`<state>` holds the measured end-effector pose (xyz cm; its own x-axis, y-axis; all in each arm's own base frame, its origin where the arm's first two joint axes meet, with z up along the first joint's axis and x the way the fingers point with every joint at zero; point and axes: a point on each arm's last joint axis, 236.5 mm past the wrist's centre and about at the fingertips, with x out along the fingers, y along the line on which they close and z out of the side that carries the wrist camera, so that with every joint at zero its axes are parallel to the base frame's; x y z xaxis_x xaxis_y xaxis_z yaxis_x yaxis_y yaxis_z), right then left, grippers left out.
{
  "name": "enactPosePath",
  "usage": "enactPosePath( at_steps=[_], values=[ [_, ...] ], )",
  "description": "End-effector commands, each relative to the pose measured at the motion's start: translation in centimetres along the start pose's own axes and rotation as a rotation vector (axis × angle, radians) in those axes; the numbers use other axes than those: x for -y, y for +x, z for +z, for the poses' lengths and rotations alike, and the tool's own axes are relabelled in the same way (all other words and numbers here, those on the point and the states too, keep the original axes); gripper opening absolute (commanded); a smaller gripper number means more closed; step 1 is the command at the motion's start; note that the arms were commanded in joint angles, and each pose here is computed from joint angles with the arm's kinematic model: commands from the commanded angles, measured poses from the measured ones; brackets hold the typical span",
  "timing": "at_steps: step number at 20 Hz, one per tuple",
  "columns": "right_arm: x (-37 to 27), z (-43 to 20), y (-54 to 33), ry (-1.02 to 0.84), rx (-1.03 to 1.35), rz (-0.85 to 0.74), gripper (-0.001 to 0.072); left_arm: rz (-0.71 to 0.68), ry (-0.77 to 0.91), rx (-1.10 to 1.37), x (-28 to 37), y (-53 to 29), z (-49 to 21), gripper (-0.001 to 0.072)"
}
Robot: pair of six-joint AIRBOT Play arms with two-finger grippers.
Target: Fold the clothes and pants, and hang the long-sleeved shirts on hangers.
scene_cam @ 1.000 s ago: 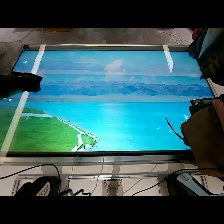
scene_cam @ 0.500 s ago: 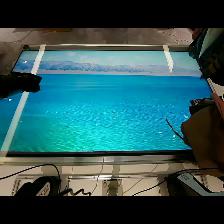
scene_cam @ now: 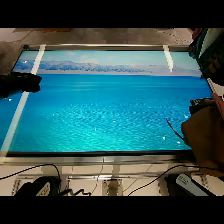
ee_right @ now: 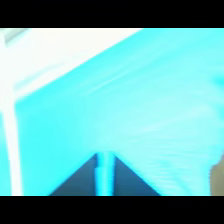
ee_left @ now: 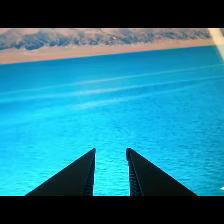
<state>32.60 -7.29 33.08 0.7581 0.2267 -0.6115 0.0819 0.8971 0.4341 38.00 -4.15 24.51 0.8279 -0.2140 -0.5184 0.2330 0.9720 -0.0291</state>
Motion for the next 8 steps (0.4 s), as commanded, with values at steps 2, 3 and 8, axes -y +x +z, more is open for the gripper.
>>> enactPosePath(
  at_steps=[2, 3, 8],
  values=[
    [-3.3, -3.8, 5.8, -0.307, -0.208, -0.086, 0.0037, 0.001, 0.0, 0.001, 0.0, 0.0, 0.0, 0.022],
    [-1.2, -4.3, 6.7, -0.273, -0.252, -0.221, 0.0037, 0.001, 0.0, 0.001, 0.0, 0.0, 0.0, 0.022],
    [-0.8, -7.4, 10.3, -0.228, -0.425, -0.299, 0.0038, 0.002, 0.0, 0.001, 0.0, 0.0, 0.0, 0.022]
  ],
)
